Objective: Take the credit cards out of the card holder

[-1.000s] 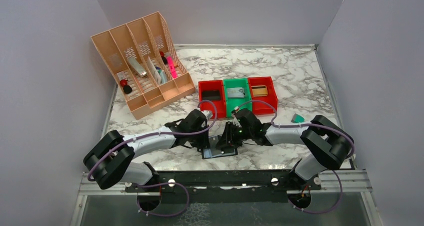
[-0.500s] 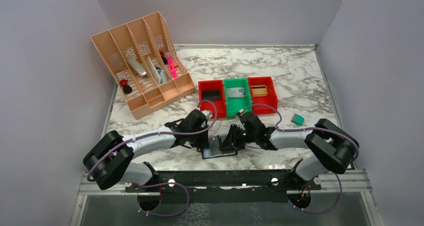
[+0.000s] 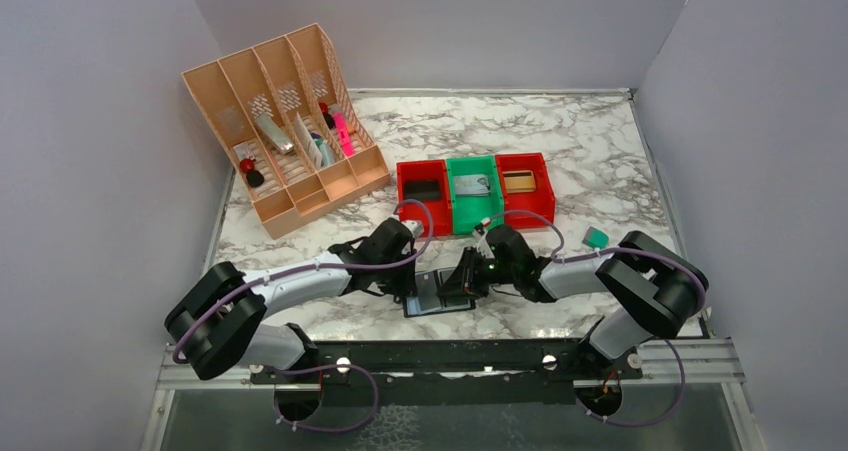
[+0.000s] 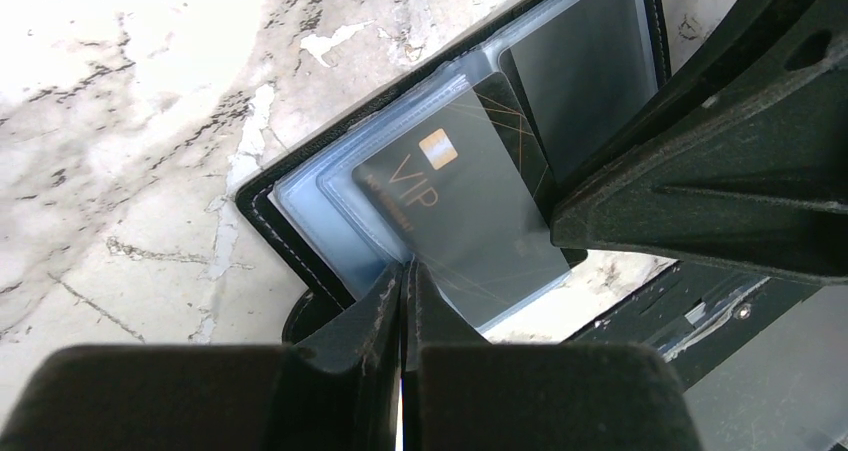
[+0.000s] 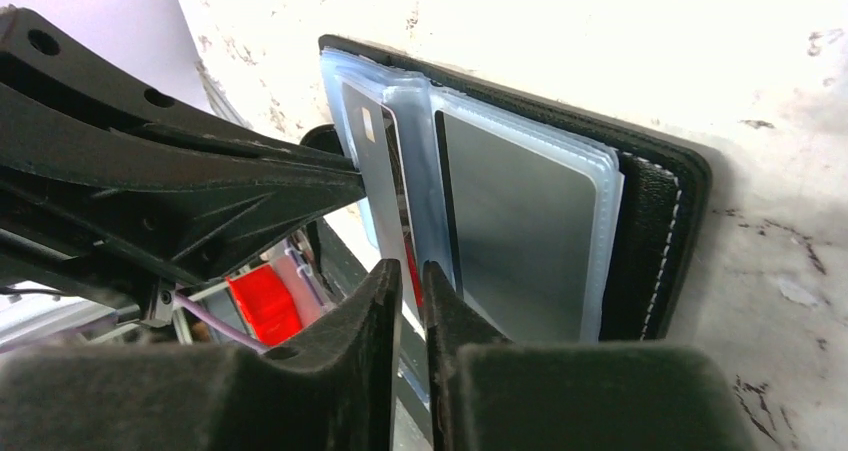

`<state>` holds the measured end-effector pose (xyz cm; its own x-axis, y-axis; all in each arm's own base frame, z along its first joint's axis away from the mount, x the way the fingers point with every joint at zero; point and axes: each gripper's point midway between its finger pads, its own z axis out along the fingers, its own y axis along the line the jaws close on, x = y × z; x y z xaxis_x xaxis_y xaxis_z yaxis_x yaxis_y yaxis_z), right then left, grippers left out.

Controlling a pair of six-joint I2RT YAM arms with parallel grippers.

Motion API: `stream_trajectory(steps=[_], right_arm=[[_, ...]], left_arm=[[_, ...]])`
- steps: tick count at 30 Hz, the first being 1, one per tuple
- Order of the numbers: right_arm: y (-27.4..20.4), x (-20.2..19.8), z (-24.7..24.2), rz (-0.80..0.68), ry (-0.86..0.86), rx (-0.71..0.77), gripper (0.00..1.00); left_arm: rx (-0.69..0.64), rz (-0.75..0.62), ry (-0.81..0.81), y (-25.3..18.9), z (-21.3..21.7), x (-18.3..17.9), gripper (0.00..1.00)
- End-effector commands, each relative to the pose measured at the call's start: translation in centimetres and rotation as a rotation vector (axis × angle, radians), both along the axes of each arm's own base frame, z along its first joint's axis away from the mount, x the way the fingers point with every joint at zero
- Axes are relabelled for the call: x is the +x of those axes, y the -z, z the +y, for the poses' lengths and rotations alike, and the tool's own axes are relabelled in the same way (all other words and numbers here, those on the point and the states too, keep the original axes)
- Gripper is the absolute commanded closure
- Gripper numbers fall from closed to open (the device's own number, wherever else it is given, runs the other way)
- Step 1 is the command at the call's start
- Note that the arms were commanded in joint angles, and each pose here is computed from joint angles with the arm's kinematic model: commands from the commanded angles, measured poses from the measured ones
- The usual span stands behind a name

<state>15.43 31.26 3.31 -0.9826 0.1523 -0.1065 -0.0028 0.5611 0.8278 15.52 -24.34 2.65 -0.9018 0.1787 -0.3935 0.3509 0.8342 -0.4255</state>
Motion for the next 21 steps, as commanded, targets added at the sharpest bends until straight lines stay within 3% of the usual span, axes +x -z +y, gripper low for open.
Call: stream_trajectory(steps=[1,7,14,21], right_arm=[[-0.8,0.2,0.4,-0.005,-0.013,0.07,0.86],[-0.8,0.1,0.1,0.002,-0.008,0.083,0.99],[-0.3,-0.1,-0.5,0.022,0.008,0.073,0.99],[0.6,-0.5,-1.1,0.051,0.012,0.031,0.99]], left_arm=[[0.045,-0.011,-0.002,0.1,1.0,-0.2,0.94],[0.039,-0.028,-0.008,-0.2,1.0,0.1,0.94],[0.033,-0.042,-0.018,-0.7,1.0,0.3,0.94],[0.005,-0.08,-0.037,-1.9,0.8,0.8,0.86]])
